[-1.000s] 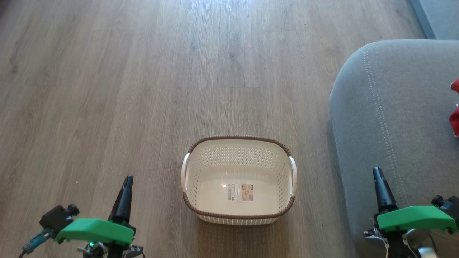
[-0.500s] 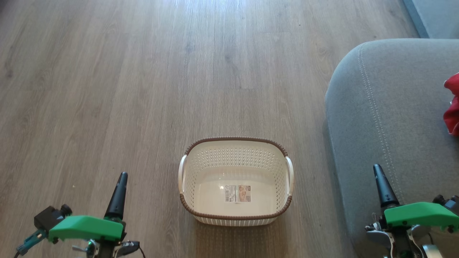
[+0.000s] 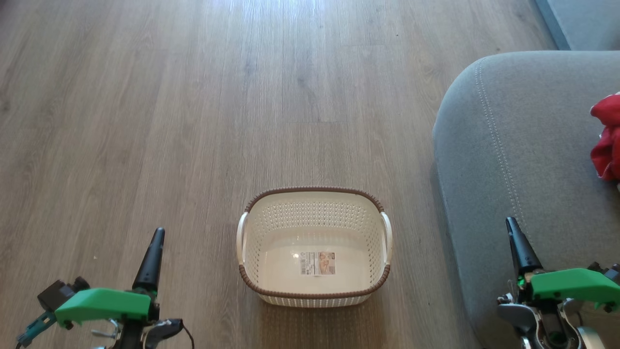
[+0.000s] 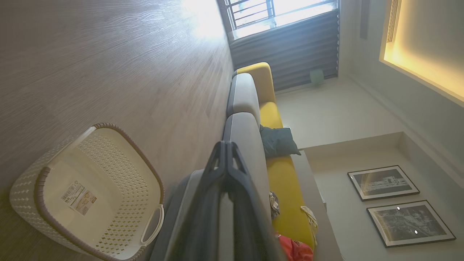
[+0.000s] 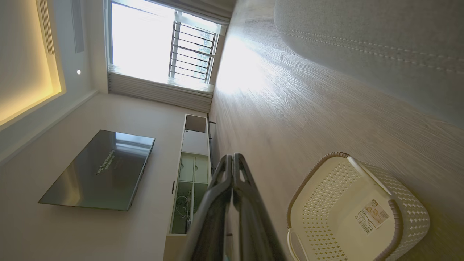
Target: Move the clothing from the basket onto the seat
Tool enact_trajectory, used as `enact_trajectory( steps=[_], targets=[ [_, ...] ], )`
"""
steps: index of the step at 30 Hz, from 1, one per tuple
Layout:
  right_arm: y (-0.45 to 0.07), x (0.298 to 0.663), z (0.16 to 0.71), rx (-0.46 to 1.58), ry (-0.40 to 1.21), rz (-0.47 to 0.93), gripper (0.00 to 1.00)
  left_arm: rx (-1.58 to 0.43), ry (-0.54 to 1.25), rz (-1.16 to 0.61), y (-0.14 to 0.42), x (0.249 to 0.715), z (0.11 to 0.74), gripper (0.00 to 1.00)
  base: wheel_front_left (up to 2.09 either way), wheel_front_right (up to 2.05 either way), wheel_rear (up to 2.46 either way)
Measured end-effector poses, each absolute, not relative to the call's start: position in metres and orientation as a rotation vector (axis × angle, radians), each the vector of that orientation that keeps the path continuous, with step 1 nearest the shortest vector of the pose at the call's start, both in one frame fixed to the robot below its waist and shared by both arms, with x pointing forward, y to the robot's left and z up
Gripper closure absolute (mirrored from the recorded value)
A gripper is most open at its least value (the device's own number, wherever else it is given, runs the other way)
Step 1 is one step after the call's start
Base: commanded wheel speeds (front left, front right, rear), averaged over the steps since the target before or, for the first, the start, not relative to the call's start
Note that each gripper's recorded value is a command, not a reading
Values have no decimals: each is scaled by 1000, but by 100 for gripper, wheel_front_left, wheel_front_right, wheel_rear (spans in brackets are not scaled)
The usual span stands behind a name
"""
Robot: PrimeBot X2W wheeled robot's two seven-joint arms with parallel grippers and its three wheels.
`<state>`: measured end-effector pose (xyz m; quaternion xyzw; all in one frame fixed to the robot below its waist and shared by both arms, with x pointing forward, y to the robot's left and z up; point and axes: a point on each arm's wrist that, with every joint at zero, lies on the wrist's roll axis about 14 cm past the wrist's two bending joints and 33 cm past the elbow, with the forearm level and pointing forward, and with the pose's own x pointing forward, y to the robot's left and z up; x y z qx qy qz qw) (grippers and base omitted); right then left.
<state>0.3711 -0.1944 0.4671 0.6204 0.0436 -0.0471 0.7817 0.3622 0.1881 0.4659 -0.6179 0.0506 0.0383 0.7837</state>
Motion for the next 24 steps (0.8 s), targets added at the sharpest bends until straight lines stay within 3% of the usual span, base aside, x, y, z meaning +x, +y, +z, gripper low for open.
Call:
enact_trajectory(
  steps=[24],
  targets=[
    [-204,374,479,1586,49,-92,100,-1575,97,51,186,373,476,100,0,0,0]
  ],
)
